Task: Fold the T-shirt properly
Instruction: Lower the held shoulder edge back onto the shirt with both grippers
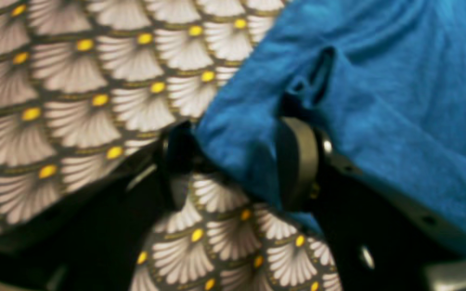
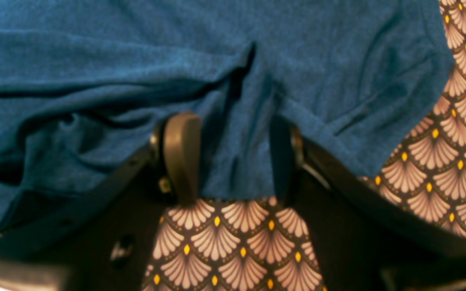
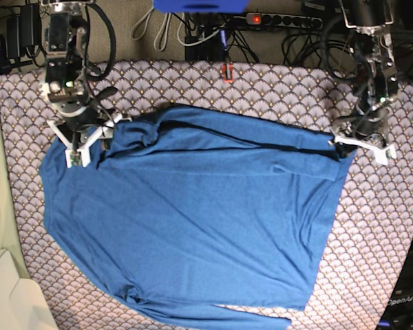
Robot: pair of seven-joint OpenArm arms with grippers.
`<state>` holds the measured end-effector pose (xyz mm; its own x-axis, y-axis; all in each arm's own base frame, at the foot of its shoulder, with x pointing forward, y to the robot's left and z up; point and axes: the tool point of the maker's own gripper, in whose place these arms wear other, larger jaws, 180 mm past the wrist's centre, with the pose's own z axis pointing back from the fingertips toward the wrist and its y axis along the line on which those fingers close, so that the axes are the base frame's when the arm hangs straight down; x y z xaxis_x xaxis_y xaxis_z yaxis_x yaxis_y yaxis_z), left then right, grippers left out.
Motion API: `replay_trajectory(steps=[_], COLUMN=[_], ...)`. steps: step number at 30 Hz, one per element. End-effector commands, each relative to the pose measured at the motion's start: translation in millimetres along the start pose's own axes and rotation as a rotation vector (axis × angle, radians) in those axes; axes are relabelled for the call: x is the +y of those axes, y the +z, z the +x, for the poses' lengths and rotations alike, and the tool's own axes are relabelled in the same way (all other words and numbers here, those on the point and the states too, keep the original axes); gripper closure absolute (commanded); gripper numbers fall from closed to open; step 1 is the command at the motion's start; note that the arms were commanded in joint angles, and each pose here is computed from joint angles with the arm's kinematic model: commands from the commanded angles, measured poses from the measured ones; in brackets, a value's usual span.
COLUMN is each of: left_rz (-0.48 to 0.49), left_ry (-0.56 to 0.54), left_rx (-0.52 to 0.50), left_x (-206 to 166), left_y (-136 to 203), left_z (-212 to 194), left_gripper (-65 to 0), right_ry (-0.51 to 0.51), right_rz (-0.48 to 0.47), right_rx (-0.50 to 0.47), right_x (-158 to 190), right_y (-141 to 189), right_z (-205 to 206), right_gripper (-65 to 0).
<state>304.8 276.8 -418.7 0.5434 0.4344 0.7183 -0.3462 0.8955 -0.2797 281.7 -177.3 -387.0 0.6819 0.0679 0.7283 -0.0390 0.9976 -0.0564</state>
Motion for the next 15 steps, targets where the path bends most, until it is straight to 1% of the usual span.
replay_trajectory(steps=[1,3,6,8,13,15], left_rz=[-0.017,-0.016,-0.001,0.004,0.008,0.007], left_ry=[-0.016,-0.026,-0.062,-0.064,-0.071,-0.070], left_rx=[-0.034,-0.029,-0.044,-0.039,-0.037,-0.037], left_x=[-5.1,-6.9,-8.6,-11.1,-11.5,-12.0], left_y=[0.3,-0.3,-3.6,-5.5,-6.7,-6.8], left_z=[13.7,11.0,18.2,14.0,13.5,13.1], left_gripper=[-32.7,-32.7,-32.7,-32.7,-32.5,-30.7], right_ry=[0.007,0.007,0.007,0.007,0.009,0.010], right_rz=[-0.002,-0.002,-0.002,-0.002,0.005,0.007], right_rx=[-0.046,-0.045,-0.046,-0.035,-0.045,-0.054], right_x=[-2.0,-2.0,-1.9,-2.0,1.6,3.0], right_y=[2.7,2.6,2.9,4.3,12.0,15.5], right_z=[13.9,13.7,14.2,7.4,6.5,8.4], right_gripper=[-29.5,-29.5,-29.5,-29.5,-29.5,-29.5])
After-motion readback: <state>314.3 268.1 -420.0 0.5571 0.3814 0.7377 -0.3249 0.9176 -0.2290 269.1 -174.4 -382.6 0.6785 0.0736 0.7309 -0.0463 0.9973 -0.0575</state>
